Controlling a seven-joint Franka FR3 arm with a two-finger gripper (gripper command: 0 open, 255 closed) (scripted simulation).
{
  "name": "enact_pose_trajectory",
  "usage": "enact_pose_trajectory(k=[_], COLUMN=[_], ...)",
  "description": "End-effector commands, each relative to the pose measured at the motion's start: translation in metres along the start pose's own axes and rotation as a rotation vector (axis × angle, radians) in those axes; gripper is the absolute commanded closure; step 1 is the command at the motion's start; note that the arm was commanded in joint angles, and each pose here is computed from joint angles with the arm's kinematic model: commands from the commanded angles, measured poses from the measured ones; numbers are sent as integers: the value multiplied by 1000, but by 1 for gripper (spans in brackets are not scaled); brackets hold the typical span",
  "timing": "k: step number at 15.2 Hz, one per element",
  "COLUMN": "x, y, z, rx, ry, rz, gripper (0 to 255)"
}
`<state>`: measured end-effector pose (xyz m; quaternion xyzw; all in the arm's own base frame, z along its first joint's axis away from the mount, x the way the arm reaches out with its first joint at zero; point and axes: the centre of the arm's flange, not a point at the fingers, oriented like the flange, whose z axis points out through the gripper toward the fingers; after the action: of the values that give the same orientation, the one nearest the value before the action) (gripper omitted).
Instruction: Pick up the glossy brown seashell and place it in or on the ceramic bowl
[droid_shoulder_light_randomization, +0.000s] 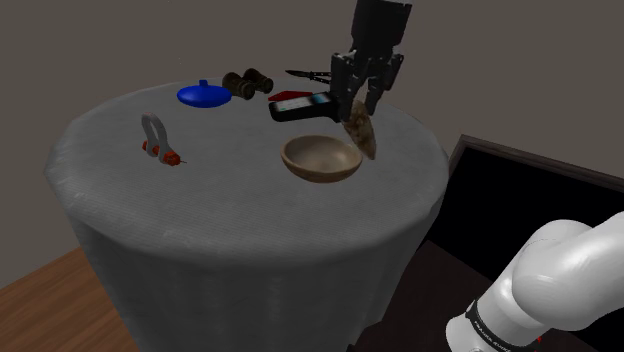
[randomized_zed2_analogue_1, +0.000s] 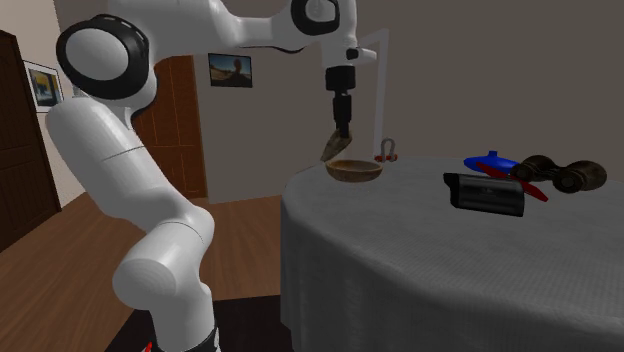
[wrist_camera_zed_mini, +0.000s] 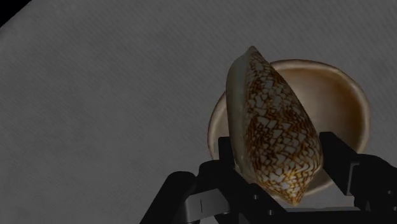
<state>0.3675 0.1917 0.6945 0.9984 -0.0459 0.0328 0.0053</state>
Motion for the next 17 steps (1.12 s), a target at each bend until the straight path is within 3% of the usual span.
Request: enact_pose_trajectory(k=[1, 2, 17], x=[9, 14, 10], y=[-25, -40, -41], z=[-1, -1, 68], rx=[1, 1, 1], ry=[0, 0, 0], rz=[2, 2, 2], gripper=[255, 255, 255])
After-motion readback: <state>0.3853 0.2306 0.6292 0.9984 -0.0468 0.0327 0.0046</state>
